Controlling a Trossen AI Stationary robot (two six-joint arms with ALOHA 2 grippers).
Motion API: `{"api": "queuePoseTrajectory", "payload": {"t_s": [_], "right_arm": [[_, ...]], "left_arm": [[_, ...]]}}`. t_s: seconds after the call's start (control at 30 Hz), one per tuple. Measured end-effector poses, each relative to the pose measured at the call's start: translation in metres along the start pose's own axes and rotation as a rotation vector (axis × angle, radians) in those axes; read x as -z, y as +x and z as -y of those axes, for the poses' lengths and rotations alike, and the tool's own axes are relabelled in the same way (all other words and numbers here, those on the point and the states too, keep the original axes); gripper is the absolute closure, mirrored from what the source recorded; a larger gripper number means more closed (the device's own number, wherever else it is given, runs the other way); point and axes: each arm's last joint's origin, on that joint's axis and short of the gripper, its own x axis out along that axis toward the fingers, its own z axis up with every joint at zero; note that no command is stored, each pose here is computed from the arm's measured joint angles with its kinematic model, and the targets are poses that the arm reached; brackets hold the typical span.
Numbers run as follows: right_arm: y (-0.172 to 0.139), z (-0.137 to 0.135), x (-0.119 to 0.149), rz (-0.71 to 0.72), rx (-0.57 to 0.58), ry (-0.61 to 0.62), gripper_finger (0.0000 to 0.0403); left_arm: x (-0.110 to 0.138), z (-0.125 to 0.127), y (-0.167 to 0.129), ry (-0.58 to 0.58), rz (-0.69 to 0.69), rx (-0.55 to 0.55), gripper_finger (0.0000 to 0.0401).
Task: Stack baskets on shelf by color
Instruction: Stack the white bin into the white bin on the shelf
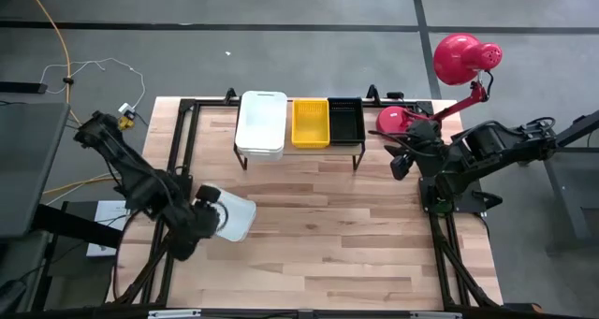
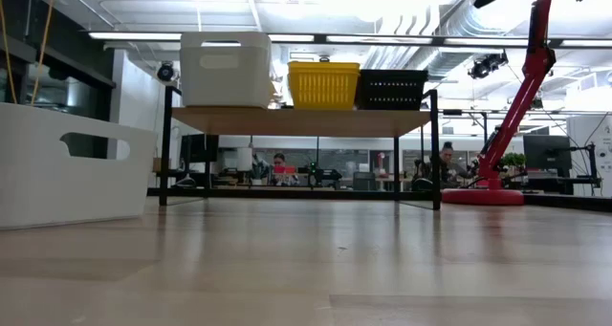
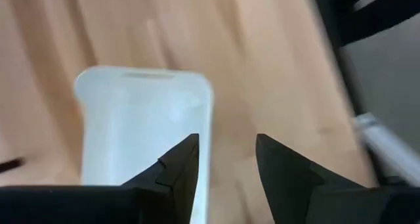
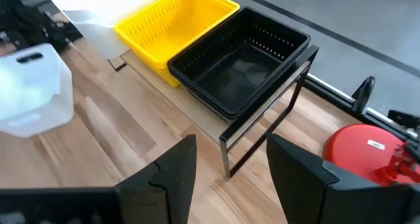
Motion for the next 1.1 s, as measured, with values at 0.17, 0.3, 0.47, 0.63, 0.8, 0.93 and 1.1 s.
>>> {"api": "queuePoseTrajectory", "payload": {"t_s": [0.17,0.3,0.47,0.63,0.8,0.93,1.1], "right_arm": [[0.000,0.002,0.002,-0.014,0.014,-0.059,0.0231],[0.000,0.003,0.003,-0.025,0.028,-0.085,0.0231],[0.000,0.005,0.004,-0.036,0.041,-0.103,0.0231],[0.000,0.005,0.004,-0.036,0.040,-0.116,0.0231],[0.000,0.005,0.004,-0.037,0.043,-0.121,0.0231],[0.000,0.006,0.004,-0.022,0.055,-0.121,0.0231],[0.000,0.006,0.004,-0.014,0.063,-0.118,0.0231]], "left_arm": [[-0.003,0.015,0.022,0.001,-0.053,-0.137,0.0239],[-0.007,0.022,0.041,-0.036,-0.137,-0.126,0.0217],[-0.011,0.028,0.064,-0.015,-0.242,-0.118,0.0201],[-0.012,0.029,0.090,0.043,-0.320,-0.179,0.0203],[0.008,0.017,0.115,0.001,-0.439,-0.216,0.0203],[0.027,0.009,0.123,-0.051,-0.452,-0.210,0.0203],[0.042,0.006,0.127,0.016,-0.421,-0.152,0.0203]]}}
